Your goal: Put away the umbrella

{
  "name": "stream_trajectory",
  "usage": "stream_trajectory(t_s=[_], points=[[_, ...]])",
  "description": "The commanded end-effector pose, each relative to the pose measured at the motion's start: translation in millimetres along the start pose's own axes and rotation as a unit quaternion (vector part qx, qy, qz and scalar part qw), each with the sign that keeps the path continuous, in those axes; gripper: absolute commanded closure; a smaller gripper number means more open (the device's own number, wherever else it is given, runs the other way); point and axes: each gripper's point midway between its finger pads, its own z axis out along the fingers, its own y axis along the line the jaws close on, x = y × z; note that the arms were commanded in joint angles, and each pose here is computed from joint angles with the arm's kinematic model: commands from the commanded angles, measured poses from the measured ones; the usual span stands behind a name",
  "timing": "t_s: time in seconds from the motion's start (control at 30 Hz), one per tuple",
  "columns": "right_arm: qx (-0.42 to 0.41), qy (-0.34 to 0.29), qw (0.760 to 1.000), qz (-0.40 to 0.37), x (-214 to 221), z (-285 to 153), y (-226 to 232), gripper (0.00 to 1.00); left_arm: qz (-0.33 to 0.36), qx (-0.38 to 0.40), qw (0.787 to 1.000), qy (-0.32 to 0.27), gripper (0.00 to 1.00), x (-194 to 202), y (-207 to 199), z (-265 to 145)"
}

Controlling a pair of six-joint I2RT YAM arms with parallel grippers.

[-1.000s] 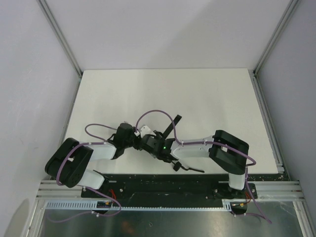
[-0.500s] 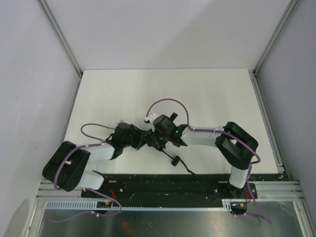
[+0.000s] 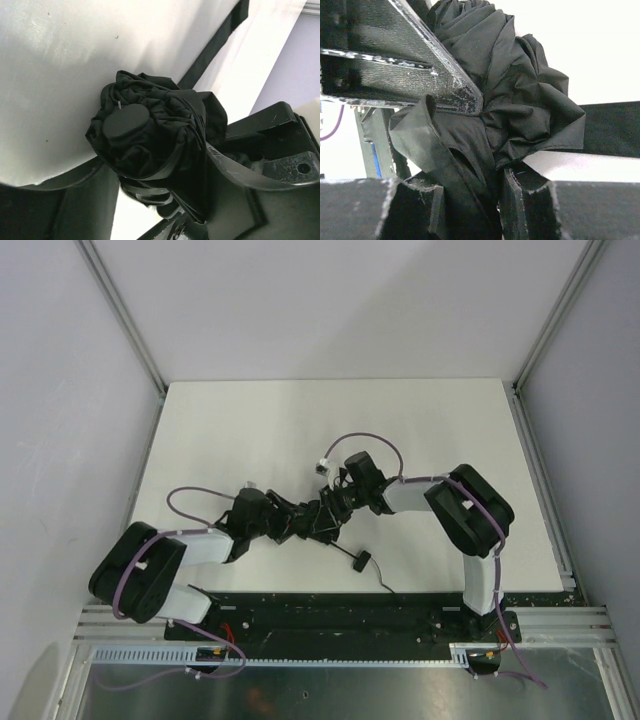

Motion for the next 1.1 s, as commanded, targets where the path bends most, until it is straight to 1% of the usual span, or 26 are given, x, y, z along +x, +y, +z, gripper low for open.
stream_trajectory(t_s=[0.0,0.03,0.1,0.17,0.2,0.23,0.27,0.3,0.4,0.47,0.5,0.57,0.63,0.73,0.87,0.93,1.0,1.07], points=[[-0.077,0.069,0.993,0.053,50.3,6.0,19.3,1.0,0.027,-0.11,0.993,0.026,0.48,16.2,69.4,0.3],[-0.076,0.068,0.993,0.051,49.2,5.9,19.1,1.0,0.027,-0.108,0.993,0.024,0.57,15.6,69.1,0.3],[-0.079,0.064,0.994,0.049,46.3,5.4,21.3,1.0,0.028,-0.107,0.994,0.021,0.71,14.8,69.6,-0.2],[-0.072,0.058,0.995,0.048,41.7,4.5,21.3,1.0,0.028,-0.108,0.993,0.022,0.8,15.1,71.3,-0.6],[-0.059,0.053,0.996,0.049,38.6,3.4,19.6,0.99,0.028,-0.11,0.993,0.023,0.84,15.9,72.6,-0.7],[-0.042,0.048,0.997,0.048,34.9,1.7,17.3,0.95,0.027,-0.111,0.993,0.026,0.88,17.0,73.6,-0.8],[-0.027,0.042,0.998,0.045,30.5,-0.8,16.6,0.9,0.026,-0.112,0.993,0.028,0.91,18.1,74.9,-0.9],[-0.007,0.036,0.998,0.042,25.6,-4.2,15.4,0.83,0.024,-0.114,0.993,0.03,0.94,18.9,76.3,-1.1],[0.07,0.011,0.997,0.018,8.7,-16.6,9.1,0.56,0.02,-0.115,0.993,0.035,0.98,21.4,78.7,-2.1],[0.132,0.002,0.991,-0.008,2.2,-27.5,6.0,0.38,0.021,-0.114,0.993,0.035,0.99,21.9,78.8,-2.5],[0.163,-0.003,0.986,-0.026,-2.3,-33.3,5.1,0.31,0.022,-0.113,0.993,0.036,1.0,21.8,78.2,-2.5],[0.209,-0.011,0.975,-0.07,-9.4,-39.5,10.8,0.19,0.02,-0.112,0.993,0.037,1.0,22.1,77.0,-2.6],[0.243,-0.013,0.964,-0.105,-16.1,-42.2,16.5,0.14,0.017,-0.111,0.993,0.04,1.0,23.2,76.5,-2.8],[0.283,-0.003,0.948,-0.146,-17.4,-36.9,21.5,0.1,0.005,-0.112,0.993,0.046,1.0,26.3,76.9,-3.7],[0.318,0.017,0.931,-0.18,-11.1,-18.5,23.7,0.08,-0.009,-0.118,0.992,0.052,1.0,29.1,79.4,-4.5],[0.347,0.023,0.917,-0.196,-7.6,-11.1,18.4,0.08,-0.013,-0.122,0.991,0.054,1.0,30.2,80.9,-5.0],[0.369,0.027,0.905,-0.21,-4.7,-4.7,13.5,0.11,-0.015,-0.125,0.99,0.057,1.0,31.2,81.8,-5.4],[0.385,0.037,0.897,-0.215,0.4,0.5,5.7,0.2,-0.017,-0.128,0.99,0.06,1.0,32.0,81.7,-5.2]])
